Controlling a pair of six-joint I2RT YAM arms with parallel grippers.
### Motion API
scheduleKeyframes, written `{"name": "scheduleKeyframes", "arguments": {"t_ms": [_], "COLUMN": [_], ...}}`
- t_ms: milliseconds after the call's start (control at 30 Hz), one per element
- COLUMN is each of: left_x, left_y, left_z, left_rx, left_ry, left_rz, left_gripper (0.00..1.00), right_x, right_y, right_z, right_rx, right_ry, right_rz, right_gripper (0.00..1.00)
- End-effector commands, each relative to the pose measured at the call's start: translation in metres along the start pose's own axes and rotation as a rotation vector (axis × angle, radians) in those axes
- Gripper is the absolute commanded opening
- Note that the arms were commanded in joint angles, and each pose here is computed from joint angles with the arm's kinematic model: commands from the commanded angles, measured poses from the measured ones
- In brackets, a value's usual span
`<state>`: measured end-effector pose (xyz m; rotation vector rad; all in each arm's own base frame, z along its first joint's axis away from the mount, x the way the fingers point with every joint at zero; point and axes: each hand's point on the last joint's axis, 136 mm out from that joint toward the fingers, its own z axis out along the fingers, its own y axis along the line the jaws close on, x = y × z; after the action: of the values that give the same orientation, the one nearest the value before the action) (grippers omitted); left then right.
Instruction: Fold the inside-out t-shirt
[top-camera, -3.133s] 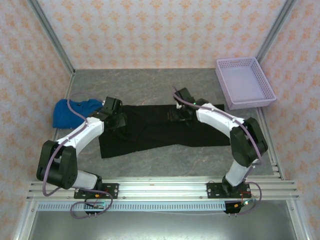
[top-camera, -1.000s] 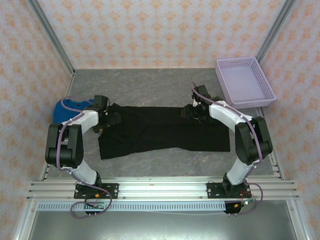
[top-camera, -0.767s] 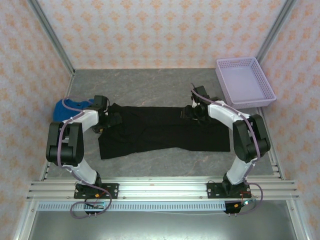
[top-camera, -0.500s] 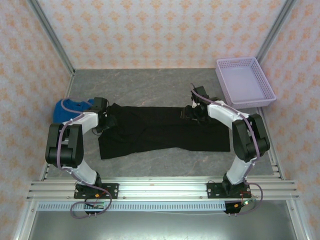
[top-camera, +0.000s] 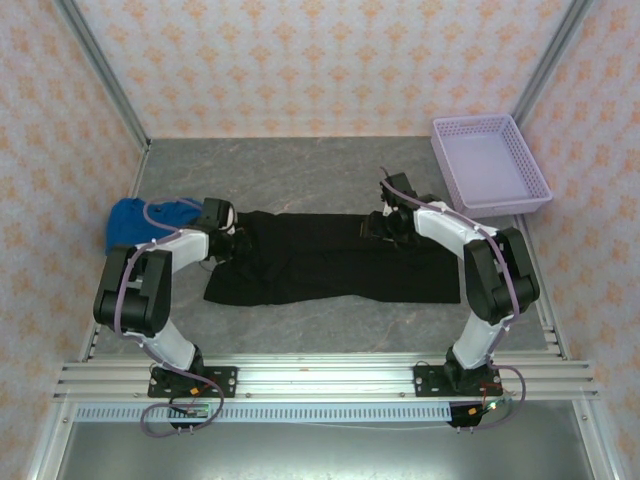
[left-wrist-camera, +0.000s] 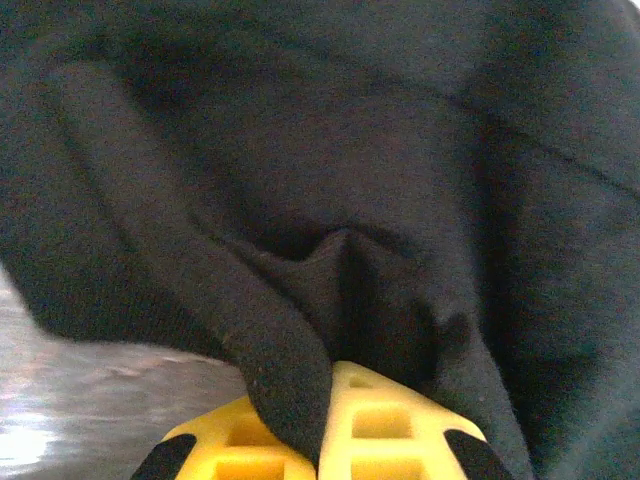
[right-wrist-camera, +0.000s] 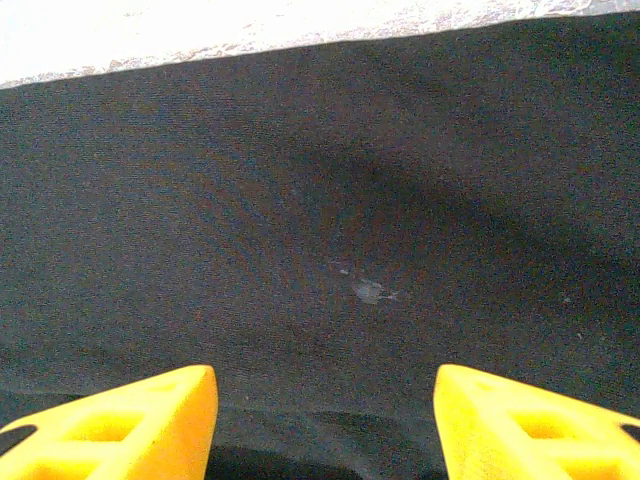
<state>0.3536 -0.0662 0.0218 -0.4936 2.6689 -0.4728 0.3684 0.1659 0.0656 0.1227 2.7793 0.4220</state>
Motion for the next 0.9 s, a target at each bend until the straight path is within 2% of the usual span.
{"name": "scheduleKeyframes", "arguments": {"t_ms": [0, 233, 400, 700, 867], "left_x": [0.006, -0.025, -0.042, -0.051, -0.056], "left_y": [-0.015, 0.009, 0.031, 0.07, 0.06], "left_z": [-0.008, -0.069, -0.12, -0.197, -0.214], "left_rx": [0.07, -0.151, -0.303, -0.575, -0.578], "left_ry": [0.01, -0.173, -0.258, -0.28, -0.271], "left_rz": [-0.033, -0.066, -0.062, -0.008, 0.018], "left_gripper": [0.0, 0.0, 0.0, 0.0, 0.0], "right_x": [-0.009, -0.018, -0.019, -0.014, -0.014], "right_y": [0.0, -0.003, -0.008, -0.018, -0.017], "right_z": [-0.014, -0.038, -0.048, -0.058, -0.058], "right_rx": [0.033, 0.069, 0.099, 0.141, 0.127], "right_ry": [-0.042, -0.102, -0.121, -0.143, -0.147], "right_rz": [-0.01, -0.037, -0.055, -0.084, -0.089], "right_gripper": [0.59, 0.59, 0.59, 0.6, 0.6]}}
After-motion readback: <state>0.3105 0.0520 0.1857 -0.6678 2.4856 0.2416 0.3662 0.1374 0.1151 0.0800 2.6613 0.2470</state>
